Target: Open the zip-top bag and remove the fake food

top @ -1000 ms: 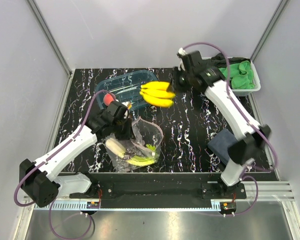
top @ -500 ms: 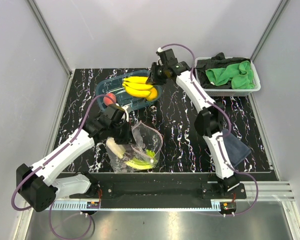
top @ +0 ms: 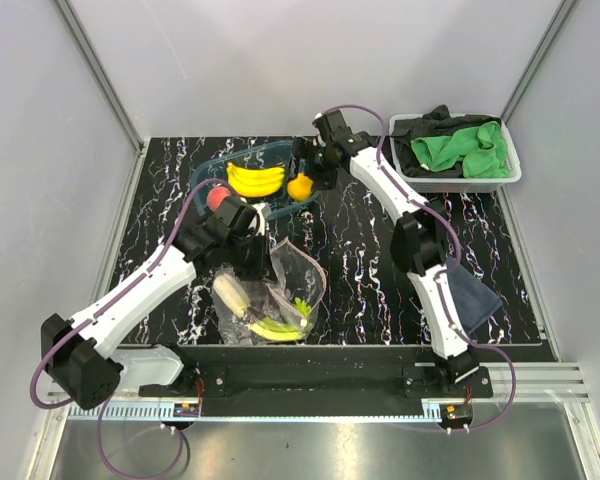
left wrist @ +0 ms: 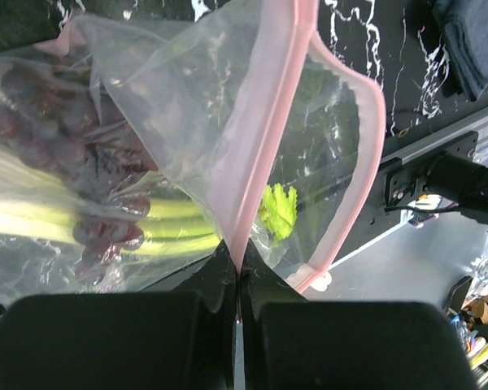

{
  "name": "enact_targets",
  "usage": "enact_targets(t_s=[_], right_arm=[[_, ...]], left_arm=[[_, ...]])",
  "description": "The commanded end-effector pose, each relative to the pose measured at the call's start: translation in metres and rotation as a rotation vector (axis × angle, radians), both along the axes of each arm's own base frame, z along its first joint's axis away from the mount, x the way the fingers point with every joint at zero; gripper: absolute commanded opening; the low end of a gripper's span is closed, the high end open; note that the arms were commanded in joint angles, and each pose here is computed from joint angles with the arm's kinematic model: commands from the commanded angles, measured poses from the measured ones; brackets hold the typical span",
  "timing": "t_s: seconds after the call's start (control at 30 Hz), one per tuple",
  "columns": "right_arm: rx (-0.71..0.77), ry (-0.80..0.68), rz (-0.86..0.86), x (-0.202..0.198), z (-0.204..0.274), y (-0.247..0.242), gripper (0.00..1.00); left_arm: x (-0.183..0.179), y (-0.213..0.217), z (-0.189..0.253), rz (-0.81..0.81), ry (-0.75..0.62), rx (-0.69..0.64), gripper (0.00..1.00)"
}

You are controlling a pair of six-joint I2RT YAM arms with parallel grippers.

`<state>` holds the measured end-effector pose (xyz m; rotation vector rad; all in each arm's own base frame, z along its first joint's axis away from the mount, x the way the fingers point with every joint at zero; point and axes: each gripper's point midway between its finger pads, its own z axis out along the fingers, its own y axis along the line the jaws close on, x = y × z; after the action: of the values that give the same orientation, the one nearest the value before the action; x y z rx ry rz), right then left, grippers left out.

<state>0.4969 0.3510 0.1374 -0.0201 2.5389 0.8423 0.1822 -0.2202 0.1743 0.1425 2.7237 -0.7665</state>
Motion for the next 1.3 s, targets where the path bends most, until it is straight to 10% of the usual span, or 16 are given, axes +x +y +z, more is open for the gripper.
enact_targets(t_s=[0.0,0.2,0.53,1.27], right_arm=[[0.006,-0.063,0.081,-0.054,0.077,-0.023,0.95],[0.056,-0.071,0.140,-0.148,0.106,-0.062,0.88],[0.128,0.043,0.238,-0.260,0.064,-0.072,0.36],[0.235,0.157,0.217,-0.243,-0.006,-0.045,0.13]], left_arm=[[0.018,-0.018,0.023,-0.018,-0.059,-0.067,0.00],[0.029,-0.028,0.025,-0.020,-0.065,-0.082,0.00],[0.039,-0.069,0.045,-0.105,-0.080,-0.125,0.00],[0.039,-0.138,0.088,-0.129,-0.091,-0.213,0.00]])
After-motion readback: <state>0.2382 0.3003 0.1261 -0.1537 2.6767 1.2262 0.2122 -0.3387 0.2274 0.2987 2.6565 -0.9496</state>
